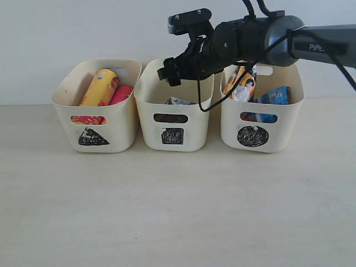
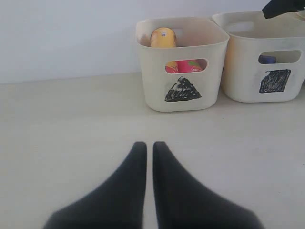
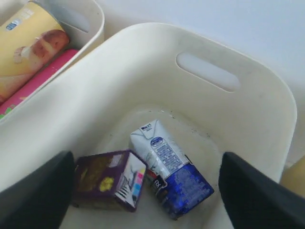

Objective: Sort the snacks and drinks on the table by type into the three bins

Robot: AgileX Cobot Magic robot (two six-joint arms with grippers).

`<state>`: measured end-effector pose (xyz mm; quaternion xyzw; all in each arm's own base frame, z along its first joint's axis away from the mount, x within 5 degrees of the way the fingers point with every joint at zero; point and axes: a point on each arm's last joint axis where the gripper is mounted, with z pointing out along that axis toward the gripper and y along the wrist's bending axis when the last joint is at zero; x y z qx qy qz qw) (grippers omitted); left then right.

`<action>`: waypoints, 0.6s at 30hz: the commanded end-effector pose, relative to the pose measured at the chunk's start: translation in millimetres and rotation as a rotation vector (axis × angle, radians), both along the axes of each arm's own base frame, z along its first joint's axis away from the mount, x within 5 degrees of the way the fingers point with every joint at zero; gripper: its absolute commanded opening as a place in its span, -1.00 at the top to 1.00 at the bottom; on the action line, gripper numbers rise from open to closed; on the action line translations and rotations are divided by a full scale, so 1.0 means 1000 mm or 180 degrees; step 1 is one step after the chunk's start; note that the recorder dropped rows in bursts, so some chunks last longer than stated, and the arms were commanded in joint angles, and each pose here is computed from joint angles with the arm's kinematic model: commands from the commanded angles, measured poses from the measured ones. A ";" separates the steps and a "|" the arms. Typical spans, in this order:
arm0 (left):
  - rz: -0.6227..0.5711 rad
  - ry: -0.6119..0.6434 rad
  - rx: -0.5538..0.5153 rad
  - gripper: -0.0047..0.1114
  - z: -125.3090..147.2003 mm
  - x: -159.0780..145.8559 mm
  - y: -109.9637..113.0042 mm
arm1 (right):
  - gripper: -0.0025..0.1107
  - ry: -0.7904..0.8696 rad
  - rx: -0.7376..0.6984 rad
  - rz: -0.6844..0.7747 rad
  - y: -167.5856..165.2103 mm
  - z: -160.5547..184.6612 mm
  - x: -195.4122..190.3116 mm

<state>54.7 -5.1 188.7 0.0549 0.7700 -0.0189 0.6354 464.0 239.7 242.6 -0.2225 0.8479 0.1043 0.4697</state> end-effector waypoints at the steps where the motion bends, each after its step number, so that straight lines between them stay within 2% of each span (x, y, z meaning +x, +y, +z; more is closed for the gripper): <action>1: 0.0010 -0.0006 -0.0050 0.85 -0.001 0.000 0.000 | -0.37 0.0027 -0.0032 -0.0018 -0.004 0.001 0.001; 5: 0.0010 -0.0006 -0.0050 0.85 -0.001 0.000 0.000 | -0.35 0.0237 -0.0140 -0.0021 -0.007 0.004 -0.005; 7: 0.0011 0.0000 -0.0050 0.85 -0.001 0.000 0.000 | -0.18 0.0379 -0.0220 -0.0018 -0.010 0.008 -0.011; 8: 0.0011 0.0000 -0.0050 0.85 -0.001 0.000 0.000 | -0.07 0.0416 -0.0239 -0.0018 -0.011 0.013 -0.013; 11: 0.0011 0.0000 -0.0050 0.85 -0.001 0.000 0.000 | 0.44 0.0618 -0.0337 -0.0025 -0.016 0.022 -0.023; 12: 0.0011 0.0000 -0.0050 0.85 -0.001 0.000 0.000 | 0.71 0.0692 -0.0393 -0.0026 -0.019 0.026 -0.027; 13: 0.0011 0.0000 -0.0050 0.85 -0.001 0.000 0.000 | 0.88 0.0732 -0.0432 -0.0026 -0.020 0.028 -0.029; 14: 0.0011 0.0000 -0.0050 0.85 -0.001 0.000 0.000 | 0.95 0.0789 -0.0459 -0.0040 -0.023 0.030 -0.031; 18: 0.0011 0.0000 -0.0050 0.85 -0.001 0.000 0.000 | 0.96 0.0822 -0.0500 -0.0082 -0.036 0.038 -0.043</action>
